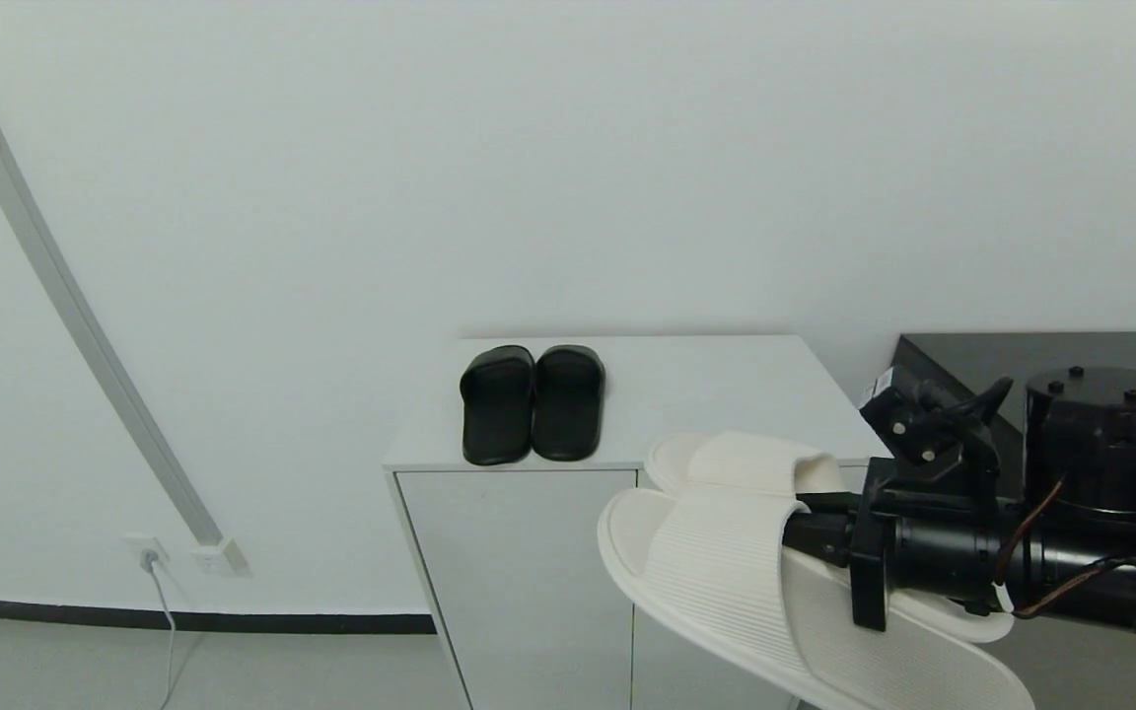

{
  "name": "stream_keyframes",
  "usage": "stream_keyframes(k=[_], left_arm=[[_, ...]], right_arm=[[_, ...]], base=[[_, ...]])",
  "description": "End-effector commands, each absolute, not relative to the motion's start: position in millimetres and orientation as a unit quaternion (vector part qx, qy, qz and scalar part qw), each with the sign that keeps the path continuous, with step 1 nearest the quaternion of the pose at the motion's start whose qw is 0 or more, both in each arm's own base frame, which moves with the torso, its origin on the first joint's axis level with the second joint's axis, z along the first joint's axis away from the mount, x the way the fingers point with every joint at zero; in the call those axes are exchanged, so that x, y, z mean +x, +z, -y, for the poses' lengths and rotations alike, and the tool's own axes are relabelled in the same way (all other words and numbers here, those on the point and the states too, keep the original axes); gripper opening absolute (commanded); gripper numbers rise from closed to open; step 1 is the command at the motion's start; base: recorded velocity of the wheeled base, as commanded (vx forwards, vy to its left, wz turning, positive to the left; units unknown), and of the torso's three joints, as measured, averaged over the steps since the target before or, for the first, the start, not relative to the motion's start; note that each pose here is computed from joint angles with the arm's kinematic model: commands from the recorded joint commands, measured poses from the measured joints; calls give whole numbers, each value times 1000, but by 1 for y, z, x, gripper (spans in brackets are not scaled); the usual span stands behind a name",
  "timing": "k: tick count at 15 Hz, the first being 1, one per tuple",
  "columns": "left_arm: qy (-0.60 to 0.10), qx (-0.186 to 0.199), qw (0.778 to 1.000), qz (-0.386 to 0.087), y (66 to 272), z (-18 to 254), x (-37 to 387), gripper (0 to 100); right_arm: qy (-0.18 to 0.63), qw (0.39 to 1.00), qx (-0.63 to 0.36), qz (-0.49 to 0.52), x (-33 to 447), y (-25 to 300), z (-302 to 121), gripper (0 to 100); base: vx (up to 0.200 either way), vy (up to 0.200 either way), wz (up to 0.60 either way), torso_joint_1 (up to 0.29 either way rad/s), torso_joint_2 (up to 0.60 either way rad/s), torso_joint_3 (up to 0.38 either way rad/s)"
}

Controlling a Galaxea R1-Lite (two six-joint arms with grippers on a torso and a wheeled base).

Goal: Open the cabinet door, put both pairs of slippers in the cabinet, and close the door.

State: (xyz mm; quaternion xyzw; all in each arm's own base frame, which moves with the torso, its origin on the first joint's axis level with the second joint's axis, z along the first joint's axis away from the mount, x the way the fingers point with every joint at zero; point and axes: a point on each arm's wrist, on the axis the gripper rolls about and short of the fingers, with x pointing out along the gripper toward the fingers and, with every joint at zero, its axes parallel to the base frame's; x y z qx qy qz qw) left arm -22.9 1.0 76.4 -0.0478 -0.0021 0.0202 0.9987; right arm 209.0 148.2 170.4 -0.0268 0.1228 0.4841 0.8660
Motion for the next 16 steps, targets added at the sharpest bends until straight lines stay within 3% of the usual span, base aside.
stream_keyframes(k=[1, 15, 16], left_arm=[[21, -48, 999, 2, 77, -1, -23, 0], [21, -49, 999, 2, 77, -1, -23, 0], [21, -49, 999, 1, 76, -1, -23, 100]], right_arm=[[485, 865, -27, -129, 210, 167, -149, 0], [511, 845, -66, -146, 197, 148, -157, 0], [511, 844, -67, -147, 197, 148, -157, 0]], base=[[0, 0, 0, -149, 359, 207], [0, 0, 0, -208, 515, 303], [0, 0, 0, -168, 515, 330]])
